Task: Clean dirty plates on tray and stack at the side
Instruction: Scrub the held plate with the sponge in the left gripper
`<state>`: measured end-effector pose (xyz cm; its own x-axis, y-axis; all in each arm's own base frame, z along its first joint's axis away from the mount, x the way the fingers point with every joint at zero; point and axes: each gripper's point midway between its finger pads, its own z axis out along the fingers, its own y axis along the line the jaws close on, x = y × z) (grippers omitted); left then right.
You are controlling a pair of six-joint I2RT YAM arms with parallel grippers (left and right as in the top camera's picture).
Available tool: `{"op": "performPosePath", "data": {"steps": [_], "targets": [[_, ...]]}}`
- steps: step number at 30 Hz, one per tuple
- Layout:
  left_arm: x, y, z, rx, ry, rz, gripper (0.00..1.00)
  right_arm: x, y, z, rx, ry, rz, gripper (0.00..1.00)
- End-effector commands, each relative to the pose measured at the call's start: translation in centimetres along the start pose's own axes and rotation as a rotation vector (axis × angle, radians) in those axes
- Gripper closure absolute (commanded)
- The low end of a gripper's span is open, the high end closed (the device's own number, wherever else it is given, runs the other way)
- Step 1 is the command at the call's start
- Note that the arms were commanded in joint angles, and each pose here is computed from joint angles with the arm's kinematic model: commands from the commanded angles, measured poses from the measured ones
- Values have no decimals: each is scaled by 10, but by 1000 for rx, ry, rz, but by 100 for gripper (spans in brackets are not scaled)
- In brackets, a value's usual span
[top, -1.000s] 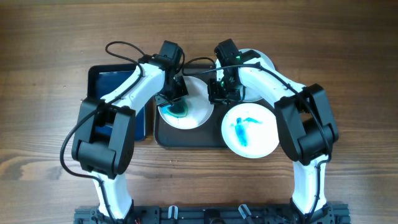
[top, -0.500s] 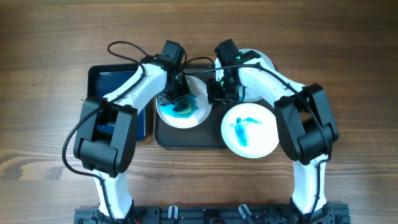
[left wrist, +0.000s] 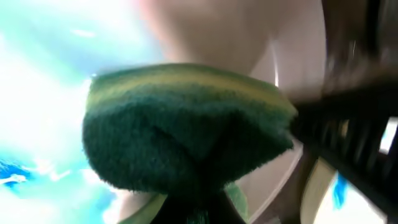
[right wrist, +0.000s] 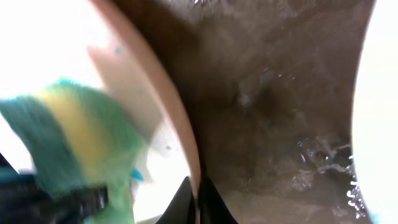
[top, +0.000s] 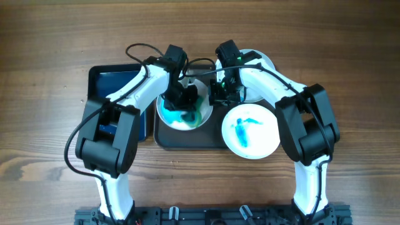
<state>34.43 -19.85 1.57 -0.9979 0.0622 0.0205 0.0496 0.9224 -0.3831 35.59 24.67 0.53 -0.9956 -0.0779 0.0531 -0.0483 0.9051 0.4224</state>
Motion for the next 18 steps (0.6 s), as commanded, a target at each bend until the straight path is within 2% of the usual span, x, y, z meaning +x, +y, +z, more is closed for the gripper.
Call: {"op": "performPosePath", "data": {"steps": [1,3,5,9,11,13,15,17,18], "targets": [[-39,56,-5,-293,-222,-247,96,5,-2,8,-7,28,3,96],[-42,79,-16,-415,-297,-368,96,5,-2,8,-7,29,2,96],[-34,94,-22,-501,-313,-443,96,4,-2,8,-7,27,1,96],[-7,96,-20,-529,-208,-470,96,4,-1,8,-9,24,0,96],[16,80,-11,-451,-67,-443,96,4,-2,8,-7,27,1,96],[38,54,-2,-327,81,-341,96,4,-2,8,-7,27,1,96],[43,29,4,-200,138,-222,96,4,-2,8,-8,26,3,96],[40,-10,9,24,163,-56,96,4,-2,8,-9,26,4,96],[37,-20,8,85,158,-14,96,4,-2,8,-9,26,3,96]]}}
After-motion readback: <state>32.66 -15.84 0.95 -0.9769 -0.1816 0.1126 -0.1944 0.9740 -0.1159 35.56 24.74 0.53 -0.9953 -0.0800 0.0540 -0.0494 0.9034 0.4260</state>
